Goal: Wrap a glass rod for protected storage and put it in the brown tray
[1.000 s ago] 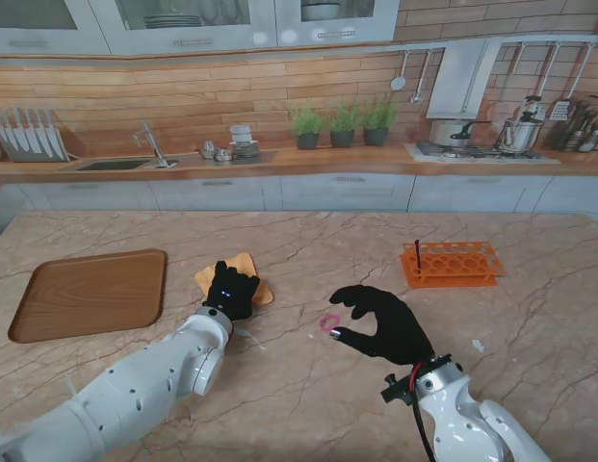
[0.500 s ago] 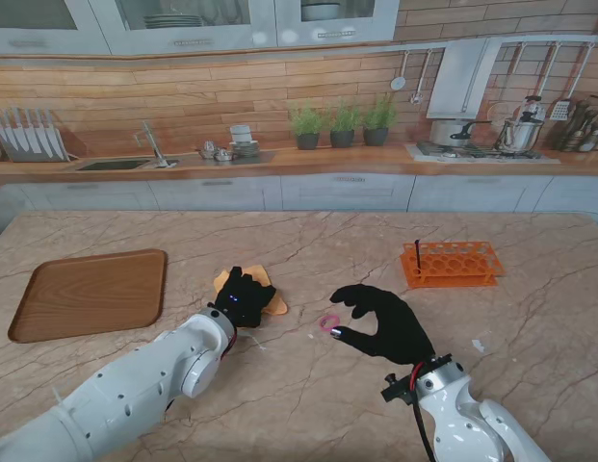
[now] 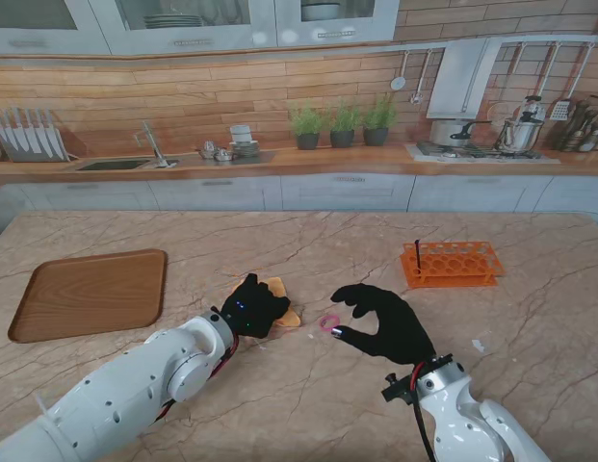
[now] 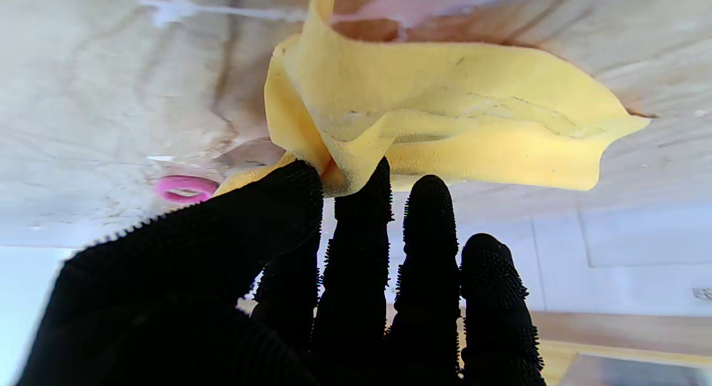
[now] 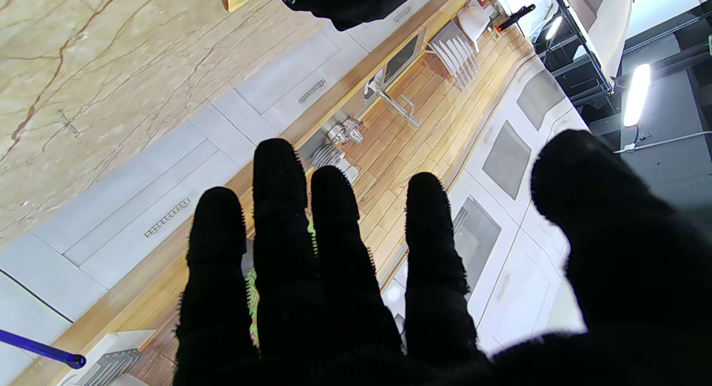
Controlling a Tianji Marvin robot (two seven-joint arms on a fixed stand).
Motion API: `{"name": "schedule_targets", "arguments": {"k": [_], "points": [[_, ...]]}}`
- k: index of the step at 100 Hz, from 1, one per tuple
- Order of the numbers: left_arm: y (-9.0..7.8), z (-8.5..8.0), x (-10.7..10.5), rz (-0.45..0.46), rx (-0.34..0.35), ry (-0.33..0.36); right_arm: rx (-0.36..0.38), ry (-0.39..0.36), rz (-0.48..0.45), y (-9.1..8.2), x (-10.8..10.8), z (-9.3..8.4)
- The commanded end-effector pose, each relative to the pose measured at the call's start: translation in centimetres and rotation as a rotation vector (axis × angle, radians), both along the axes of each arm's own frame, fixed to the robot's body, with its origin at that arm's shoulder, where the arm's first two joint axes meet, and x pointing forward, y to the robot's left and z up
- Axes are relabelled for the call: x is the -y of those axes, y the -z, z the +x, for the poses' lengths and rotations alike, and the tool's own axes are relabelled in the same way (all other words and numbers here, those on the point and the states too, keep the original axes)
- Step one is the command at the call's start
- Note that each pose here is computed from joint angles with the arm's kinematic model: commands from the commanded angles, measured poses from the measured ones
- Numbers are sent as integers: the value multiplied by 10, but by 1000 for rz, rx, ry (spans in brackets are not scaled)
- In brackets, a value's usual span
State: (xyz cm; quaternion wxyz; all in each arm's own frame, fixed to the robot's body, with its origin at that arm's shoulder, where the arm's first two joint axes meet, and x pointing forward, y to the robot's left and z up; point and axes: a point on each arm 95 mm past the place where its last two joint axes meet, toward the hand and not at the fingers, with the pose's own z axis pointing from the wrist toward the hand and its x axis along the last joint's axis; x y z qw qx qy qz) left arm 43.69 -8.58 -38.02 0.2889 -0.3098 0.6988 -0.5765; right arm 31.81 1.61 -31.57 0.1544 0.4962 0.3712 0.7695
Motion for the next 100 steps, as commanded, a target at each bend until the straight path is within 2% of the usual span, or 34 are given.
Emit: {"name": "schedule_targets", "arguments": {"k": [1, 19, 51, 76, 100], "points": [[3, -5, 3, -13, -31, 21, -1, -3, 7, 1, -2, -2], [2, -11, 3, -20, -88, 73, 0, -3, 7, 1, -2, -3], [-7, -18, 4, -19, -130, 145, -4, -6, 6, 2, -2, -3], [-13, -22, 6, -1, -166, 180, -4, -6, 2, 2, -3, -3], [-12, -25, 7, 6, -195, 180, -4, -4, 1, 3, -2, -3]]}}
